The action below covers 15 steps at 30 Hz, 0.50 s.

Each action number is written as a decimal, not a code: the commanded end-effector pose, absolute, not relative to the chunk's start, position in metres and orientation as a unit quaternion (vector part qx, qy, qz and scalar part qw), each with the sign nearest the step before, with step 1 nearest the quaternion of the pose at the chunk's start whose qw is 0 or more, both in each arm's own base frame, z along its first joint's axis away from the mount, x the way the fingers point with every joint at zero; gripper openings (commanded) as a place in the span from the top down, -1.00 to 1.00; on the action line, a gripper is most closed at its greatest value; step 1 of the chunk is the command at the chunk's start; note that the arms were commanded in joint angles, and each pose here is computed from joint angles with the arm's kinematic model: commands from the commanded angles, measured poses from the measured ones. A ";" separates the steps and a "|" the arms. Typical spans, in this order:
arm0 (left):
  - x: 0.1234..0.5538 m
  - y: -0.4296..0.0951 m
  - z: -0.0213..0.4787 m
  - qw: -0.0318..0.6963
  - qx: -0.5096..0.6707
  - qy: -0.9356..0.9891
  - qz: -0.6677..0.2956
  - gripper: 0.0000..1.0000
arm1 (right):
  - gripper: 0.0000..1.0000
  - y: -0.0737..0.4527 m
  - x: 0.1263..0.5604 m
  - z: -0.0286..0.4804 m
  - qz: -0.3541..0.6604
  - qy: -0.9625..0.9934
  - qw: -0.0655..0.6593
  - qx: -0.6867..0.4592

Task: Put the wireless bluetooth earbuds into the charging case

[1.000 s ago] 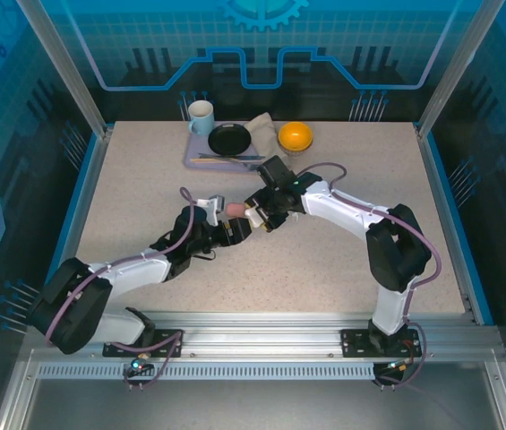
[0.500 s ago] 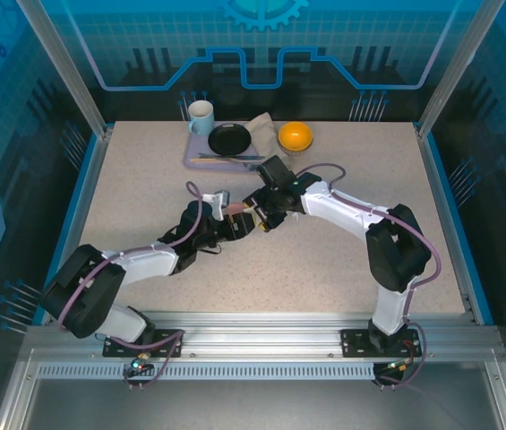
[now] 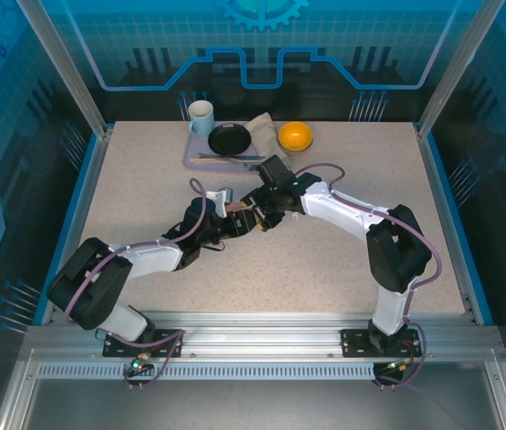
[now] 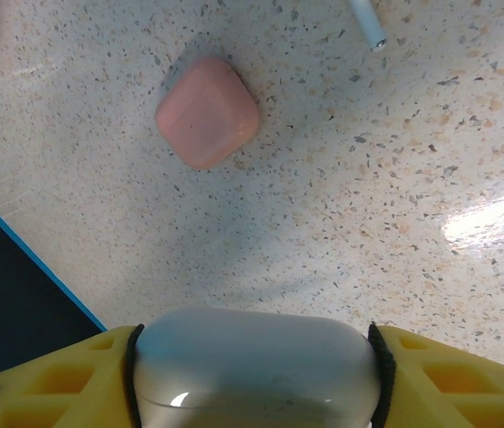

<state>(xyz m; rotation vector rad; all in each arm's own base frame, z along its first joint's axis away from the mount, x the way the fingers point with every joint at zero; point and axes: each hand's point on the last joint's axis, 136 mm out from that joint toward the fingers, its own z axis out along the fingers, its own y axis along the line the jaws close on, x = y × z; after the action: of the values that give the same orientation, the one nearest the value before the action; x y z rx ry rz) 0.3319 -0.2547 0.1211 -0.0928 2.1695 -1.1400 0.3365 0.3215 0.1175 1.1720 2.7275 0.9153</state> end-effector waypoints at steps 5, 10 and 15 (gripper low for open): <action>0.331 -0.260 0.142 0.357 -0.019 0.816 -0.454 0.07 | 0.07 0.329 0.336 0.137 0.317 0.872 0.021 0.372; 0.329 -0.255 0.144 0.364 -0.018 0.817 -0.446 0.09 | 0.08 0.328 0.335 0.137 0.315 0.873 0.022 0.372; 0.328 -0.254 0.144 0.364 -0.017 0.819 -0.444 0.25 | 0.08 0.327 0.334 0.136 0.313 0.872 0.023 0.374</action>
<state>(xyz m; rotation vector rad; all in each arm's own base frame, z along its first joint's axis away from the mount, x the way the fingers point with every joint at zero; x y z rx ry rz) 0.3297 -0.2513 0.1274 -0.0953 2.1624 -1.1283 0.3366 0.3220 0.1222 1.1664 2.7206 0.9319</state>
